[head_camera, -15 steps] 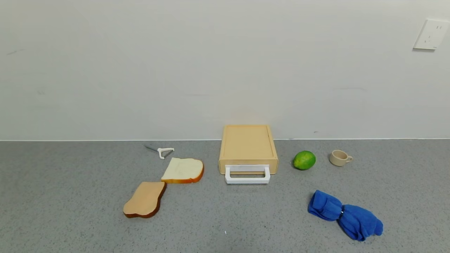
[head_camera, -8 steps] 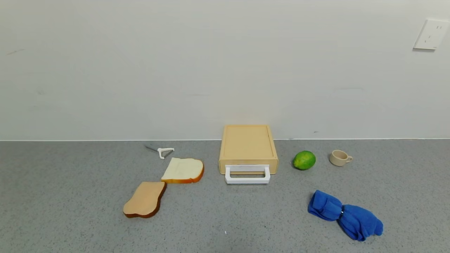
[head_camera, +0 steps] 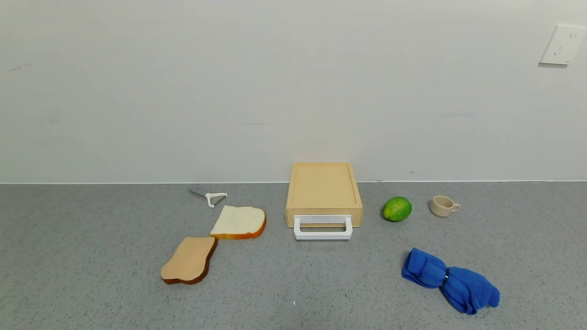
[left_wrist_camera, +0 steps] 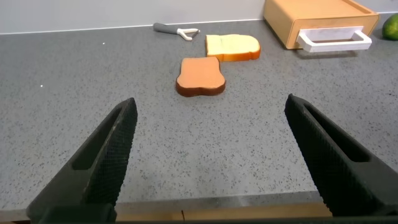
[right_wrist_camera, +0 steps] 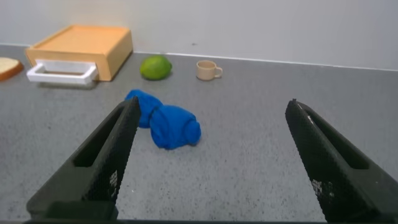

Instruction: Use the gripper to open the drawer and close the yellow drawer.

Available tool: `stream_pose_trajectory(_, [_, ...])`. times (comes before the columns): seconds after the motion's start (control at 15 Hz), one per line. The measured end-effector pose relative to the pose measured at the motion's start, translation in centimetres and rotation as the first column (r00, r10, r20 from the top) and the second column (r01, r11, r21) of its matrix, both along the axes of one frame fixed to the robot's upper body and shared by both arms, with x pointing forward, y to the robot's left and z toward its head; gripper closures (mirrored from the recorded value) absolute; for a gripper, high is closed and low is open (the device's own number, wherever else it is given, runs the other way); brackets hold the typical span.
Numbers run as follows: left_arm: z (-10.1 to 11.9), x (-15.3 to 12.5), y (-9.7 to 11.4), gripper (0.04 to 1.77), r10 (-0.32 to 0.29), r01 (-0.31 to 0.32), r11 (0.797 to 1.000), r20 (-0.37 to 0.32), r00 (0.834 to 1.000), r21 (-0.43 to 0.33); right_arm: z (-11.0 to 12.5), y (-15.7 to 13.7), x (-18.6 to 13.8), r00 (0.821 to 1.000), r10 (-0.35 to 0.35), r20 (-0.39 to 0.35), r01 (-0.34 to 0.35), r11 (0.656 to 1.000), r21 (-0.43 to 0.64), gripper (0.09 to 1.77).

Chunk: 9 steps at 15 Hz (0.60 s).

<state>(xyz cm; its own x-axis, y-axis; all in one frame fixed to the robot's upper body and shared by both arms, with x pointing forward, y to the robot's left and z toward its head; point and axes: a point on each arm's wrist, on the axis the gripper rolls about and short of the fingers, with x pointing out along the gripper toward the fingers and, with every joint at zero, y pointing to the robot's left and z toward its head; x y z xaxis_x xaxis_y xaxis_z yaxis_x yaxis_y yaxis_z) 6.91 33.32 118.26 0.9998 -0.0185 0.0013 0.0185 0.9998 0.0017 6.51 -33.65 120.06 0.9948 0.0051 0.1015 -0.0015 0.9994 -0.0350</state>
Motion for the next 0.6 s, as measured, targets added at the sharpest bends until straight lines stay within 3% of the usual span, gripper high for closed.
stream_pose_trajectory(0.13, [0.0,0.0,0.0,0.09,0.0,0.0,1.0,0.0,1.0,0.0,-1.6,0.0,0.3,0.995,-0.005,-0.098,0.005,1.0,0.003,0.15])
stream_pose_trajectory(0.6, [0.0,0.0,0.0,0.09,0.0,0.0,1.0,0.0,1.0,0.0,-1.9,0.0,0.4,0.993,-0.005,-0.114,0.007,1.0,0.018,0.15])
